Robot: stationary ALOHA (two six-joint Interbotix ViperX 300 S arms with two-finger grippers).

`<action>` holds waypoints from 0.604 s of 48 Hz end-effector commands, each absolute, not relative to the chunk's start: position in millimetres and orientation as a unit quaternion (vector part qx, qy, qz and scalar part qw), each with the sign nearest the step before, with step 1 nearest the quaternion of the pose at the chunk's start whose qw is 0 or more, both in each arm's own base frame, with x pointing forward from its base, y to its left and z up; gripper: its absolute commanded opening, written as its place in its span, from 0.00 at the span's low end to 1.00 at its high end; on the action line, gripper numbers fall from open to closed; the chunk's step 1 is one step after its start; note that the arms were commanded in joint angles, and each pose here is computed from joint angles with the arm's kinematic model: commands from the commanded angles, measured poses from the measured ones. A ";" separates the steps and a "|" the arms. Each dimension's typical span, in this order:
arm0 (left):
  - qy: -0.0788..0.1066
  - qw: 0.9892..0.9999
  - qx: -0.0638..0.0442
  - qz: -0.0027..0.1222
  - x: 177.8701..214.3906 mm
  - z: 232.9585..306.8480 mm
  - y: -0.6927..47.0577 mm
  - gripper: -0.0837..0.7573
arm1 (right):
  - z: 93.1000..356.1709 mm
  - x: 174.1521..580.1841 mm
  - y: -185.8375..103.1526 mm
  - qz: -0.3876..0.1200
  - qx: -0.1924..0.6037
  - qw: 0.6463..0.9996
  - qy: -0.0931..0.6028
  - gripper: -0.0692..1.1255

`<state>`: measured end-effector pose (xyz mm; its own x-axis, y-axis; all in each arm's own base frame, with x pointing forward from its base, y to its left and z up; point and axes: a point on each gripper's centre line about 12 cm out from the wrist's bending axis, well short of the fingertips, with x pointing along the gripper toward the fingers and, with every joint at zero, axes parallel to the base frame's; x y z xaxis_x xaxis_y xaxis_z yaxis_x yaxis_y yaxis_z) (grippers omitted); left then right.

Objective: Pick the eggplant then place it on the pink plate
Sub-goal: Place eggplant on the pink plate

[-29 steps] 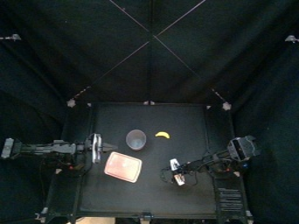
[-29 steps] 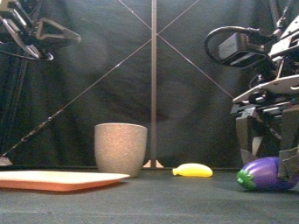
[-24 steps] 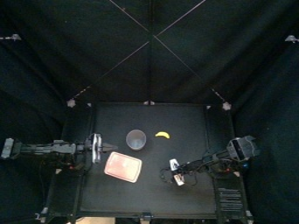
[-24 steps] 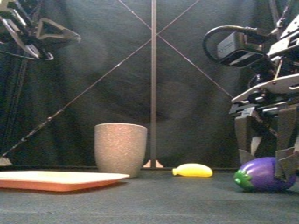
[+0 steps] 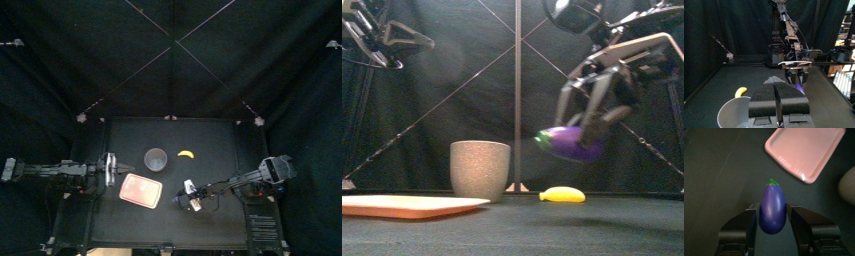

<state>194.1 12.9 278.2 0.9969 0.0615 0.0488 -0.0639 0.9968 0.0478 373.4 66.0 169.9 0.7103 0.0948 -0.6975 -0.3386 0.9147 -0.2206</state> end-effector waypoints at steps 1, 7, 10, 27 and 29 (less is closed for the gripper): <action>-0.031 0.999 0.026 0.032 195.3 283.2 13.3 0.05 | 201.4 405.6 58.0 0.106 -0.189 0.925 0.313 0.50; -0.032 0.999 0.027 0.032 194.8 283.8 13.2 0.05 | 210.2 440.9 52.8 0.097 -0.207 0.930 0.289 0.50; -0.034 0.999 0.027 0.033 194.3 284.4 13.4 0.05 | 211.7 457.7 52.0 0.094 -0.214 0.931 0.282 0.50; -0.038 0.998 0.026 0.033 191.6 284.8 13.3 0.05 | 197.7 537.0 29.5 0.061 -0.192 0.946 0.255 0.62; -0.037 0.998 0.026 0.033 191.5 284.2 13.3 0.05 | 195.0 542.1 28.7 0.060 -0.188 0.948 0.252 0.67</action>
<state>190.4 12.6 279.2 0.9961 0.0615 0.0626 -0.0645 0.9968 0.0480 527.7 31.4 170.4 0.8208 0.0137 -0.5710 -0.2434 0.9127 -0.3281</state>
